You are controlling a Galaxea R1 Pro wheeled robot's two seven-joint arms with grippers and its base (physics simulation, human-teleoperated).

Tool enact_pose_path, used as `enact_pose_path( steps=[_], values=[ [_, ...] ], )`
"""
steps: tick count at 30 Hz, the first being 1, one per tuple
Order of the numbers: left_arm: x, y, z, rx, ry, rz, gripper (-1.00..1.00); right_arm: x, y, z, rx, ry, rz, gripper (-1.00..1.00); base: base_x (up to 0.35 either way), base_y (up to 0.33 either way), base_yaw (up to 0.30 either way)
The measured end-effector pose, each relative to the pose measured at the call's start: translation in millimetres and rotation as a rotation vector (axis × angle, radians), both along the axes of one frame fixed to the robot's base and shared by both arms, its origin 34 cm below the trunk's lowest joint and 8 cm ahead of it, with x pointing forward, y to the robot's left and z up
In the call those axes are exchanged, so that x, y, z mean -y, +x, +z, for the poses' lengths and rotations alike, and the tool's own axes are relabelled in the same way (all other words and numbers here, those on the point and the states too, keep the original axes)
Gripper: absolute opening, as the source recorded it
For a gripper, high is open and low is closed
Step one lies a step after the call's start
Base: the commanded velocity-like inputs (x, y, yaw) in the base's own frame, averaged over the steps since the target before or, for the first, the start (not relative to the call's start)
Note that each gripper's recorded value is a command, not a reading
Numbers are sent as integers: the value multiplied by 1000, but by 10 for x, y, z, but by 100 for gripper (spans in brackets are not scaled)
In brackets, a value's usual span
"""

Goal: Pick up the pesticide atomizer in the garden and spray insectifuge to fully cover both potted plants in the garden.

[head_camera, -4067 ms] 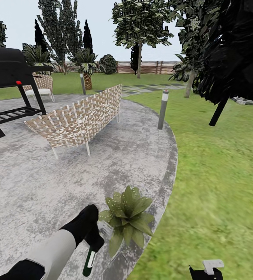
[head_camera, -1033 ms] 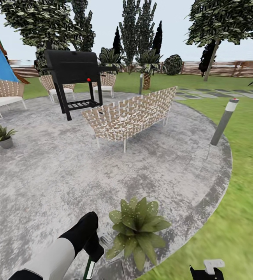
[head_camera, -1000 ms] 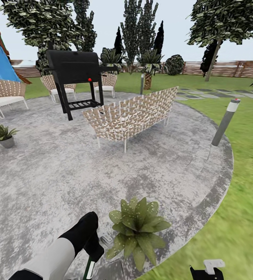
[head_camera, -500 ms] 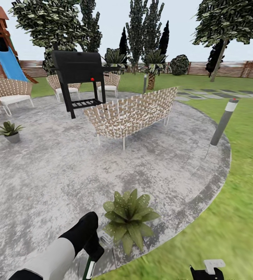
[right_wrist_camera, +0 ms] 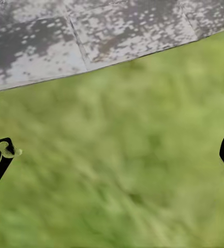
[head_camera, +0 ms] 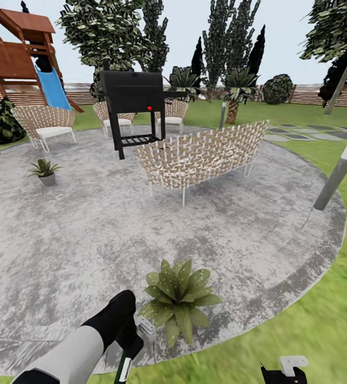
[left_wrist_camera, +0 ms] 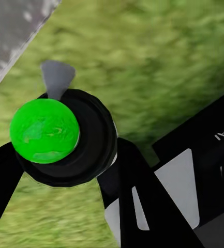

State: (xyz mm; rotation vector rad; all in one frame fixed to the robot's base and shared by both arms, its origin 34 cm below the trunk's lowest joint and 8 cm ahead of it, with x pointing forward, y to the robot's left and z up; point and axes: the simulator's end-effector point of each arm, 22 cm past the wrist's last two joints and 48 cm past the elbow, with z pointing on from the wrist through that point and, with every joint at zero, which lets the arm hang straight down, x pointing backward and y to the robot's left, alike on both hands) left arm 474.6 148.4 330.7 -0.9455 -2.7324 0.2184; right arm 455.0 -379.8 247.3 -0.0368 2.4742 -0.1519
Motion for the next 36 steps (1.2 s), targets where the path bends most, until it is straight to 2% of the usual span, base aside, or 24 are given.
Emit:
enact_pose_path(
  steps=[4, 11, 17, 26, 36],
  values=[
    [-13, 3, -1, 1, 3, -1, -100, -4, -2, -1, 0, 1, 0, 100, 236, -222, 246],
    [-22, 4, -5, 1, 6, -1, -100, -2, -3, -3, -1, 1, 0, 100, 146, -160, 29],
    [-35, 4, -7, 1, 9, -3, -100, -3, -3, -4, -1, 1, 0, 100, 3, -16, 227],
    [-35, 5, -8, 3, 11, -8, -100, -5, -3, -4, -1, 1, 1, 100, -4, -252, 278],
    [-142, 7, -27, 3, 29, -4, -100, -4, -4, -5, -1, 1, 0, 100, -112, -230, 241]
  ],
)
